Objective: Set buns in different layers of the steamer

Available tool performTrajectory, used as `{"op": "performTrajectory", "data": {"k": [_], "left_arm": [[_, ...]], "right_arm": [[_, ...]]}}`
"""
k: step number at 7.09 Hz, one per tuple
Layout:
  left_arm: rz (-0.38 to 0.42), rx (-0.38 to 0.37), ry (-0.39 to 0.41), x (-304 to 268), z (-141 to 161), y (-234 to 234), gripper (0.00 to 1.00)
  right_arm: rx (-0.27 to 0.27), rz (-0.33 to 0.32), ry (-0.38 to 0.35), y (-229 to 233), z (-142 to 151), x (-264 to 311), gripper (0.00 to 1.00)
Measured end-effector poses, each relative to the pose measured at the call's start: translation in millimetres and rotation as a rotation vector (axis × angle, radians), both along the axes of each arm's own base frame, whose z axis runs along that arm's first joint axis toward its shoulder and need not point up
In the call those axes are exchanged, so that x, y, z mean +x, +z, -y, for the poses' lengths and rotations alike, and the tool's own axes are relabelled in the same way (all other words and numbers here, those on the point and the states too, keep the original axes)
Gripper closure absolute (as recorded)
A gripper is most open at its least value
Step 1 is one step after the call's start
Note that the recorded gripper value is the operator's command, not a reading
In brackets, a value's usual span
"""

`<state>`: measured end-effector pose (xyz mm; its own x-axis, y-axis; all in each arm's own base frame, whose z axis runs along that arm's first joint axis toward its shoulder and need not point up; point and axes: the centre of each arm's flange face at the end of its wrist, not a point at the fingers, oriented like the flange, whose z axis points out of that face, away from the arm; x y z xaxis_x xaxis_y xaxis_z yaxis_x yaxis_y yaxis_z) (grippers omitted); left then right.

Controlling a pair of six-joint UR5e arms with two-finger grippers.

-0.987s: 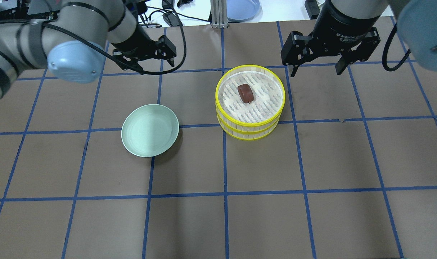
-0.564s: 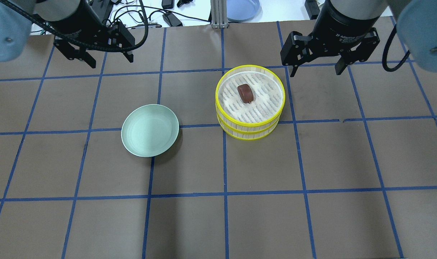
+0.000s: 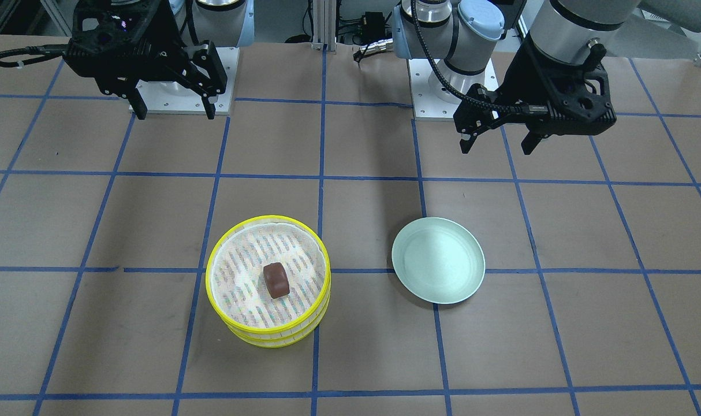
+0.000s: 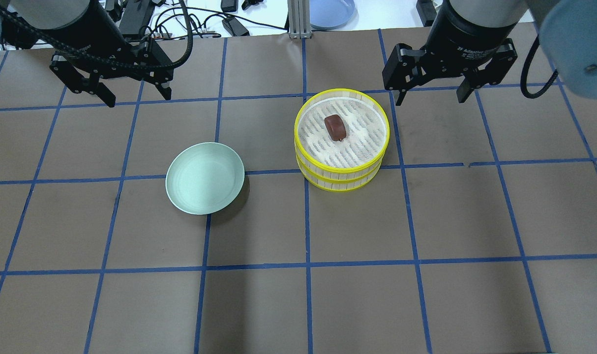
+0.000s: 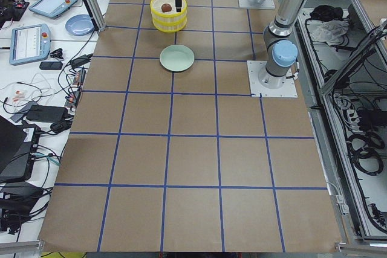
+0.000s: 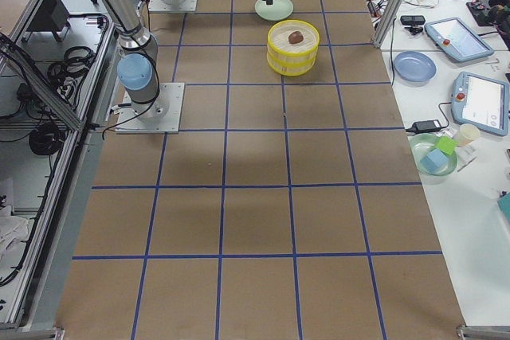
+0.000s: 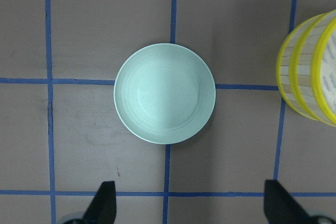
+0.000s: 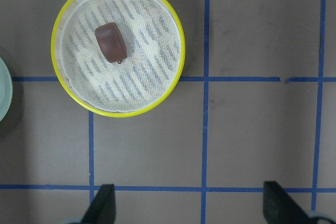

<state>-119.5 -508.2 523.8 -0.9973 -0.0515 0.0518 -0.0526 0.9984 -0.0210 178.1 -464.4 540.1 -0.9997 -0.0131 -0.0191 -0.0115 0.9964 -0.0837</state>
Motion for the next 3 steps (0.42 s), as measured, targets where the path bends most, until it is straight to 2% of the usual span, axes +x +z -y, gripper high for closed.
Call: {"op": "performTrajectory", "data": {"k": [3], "left_arm": [[0.030, 0.006, -0.008, -0.4, -0.1, -2.5, 0.00]], "right_arm": [[0.000, 0.000, -0.001, -0.1, 0.2, -0.4, 0.00]]}}
